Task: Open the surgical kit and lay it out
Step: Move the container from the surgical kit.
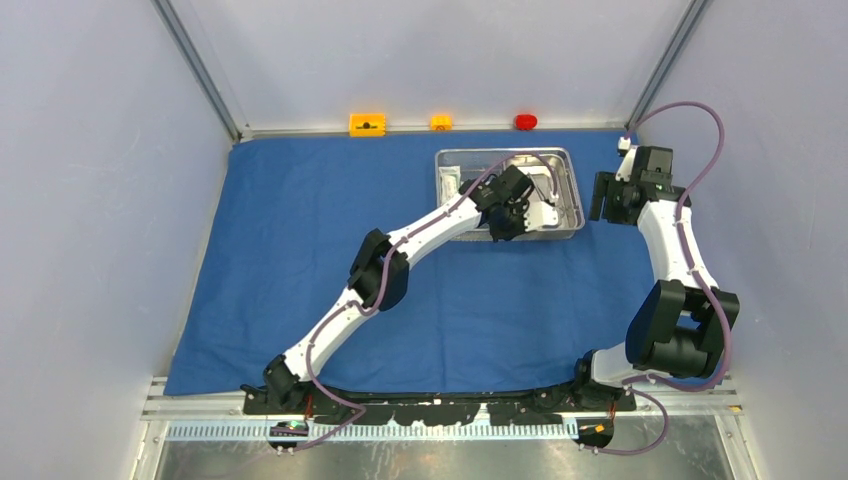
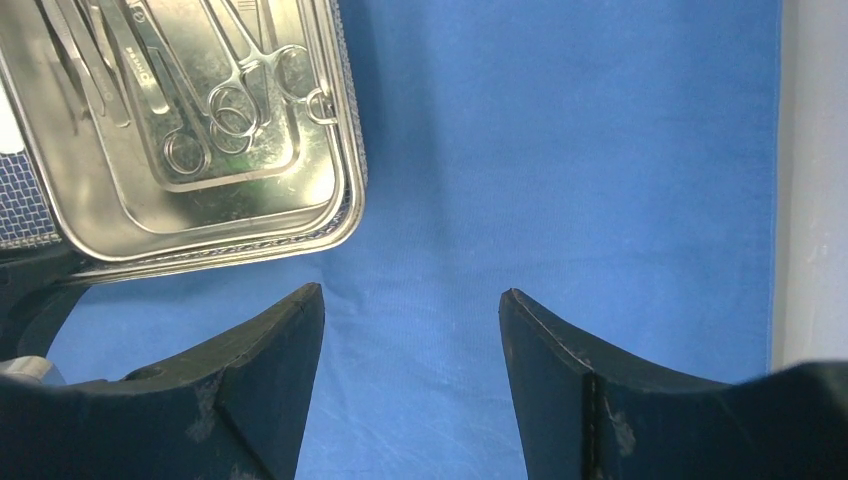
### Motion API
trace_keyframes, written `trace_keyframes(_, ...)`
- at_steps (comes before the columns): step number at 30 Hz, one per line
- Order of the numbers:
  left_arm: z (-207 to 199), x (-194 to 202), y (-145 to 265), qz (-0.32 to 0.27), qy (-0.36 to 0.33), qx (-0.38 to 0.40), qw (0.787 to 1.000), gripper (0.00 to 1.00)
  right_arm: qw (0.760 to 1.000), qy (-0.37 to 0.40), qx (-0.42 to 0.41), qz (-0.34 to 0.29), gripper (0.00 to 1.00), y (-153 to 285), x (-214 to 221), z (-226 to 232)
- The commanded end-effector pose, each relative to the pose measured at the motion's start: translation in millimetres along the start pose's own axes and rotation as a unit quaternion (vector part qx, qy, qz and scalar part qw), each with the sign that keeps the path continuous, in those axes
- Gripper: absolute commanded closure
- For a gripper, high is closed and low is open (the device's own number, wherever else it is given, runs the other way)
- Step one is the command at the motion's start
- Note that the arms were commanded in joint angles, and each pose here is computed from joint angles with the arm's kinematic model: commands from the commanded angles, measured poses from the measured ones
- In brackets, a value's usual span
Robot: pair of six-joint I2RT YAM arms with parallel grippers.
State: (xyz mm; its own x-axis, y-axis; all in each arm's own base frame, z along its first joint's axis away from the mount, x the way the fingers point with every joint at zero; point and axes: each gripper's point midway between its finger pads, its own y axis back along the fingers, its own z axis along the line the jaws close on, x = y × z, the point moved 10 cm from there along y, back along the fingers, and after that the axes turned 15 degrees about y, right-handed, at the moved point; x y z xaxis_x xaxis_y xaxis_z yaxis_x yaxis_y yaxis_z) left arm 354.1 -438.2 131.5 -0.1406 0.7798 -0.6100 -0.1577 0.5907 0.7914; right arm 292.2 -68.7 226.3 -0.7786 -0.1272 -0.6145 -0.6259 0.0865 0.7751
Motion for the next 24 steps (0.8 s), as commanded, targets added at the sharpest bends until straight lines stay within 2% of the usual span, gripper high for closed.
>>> trace_keyframes(1, -9.7, -35.4, -13.3, -0.081, -0.097, 0.001, 0.992, 1.0, 1.0, -0.002, 0.01, -0.024, 0.31, 10.4, -4.2, -2.1)
trace_keyframes(10, -4.0, -37.2, -16.6, -0.087, -0.102, -0.026, 0.991, 1.0, 1.0, -0.004, 0.005, -0.018, 0.3, 8.1, -2.9, -1.7)
trace_keyframes(11, -3.7, -38.1, -15.3, -0.087, -0.099, -0.031, 0.991, 0.97, 1.0, -0.004, 0.005, -0.018, 0.29, 8.4, -3.5, -1.7)
trace_keyframes(16, -2.8, -47.5, -0.4, -0.101, -0.078, -0.055, 0.99, 0.66, 1.0, -0.008, -0.001, -0.026, 0.28, 10.0, -9.1, -1.7)
trace_keyframes(24, -3.2, -64.0, 33.7, -0.116, -0.049, -0.097, 0.987, 0.3, 0.999, -0.005, -0.006, -0.041, 0.27, 14.7, -17.7, -3.1)
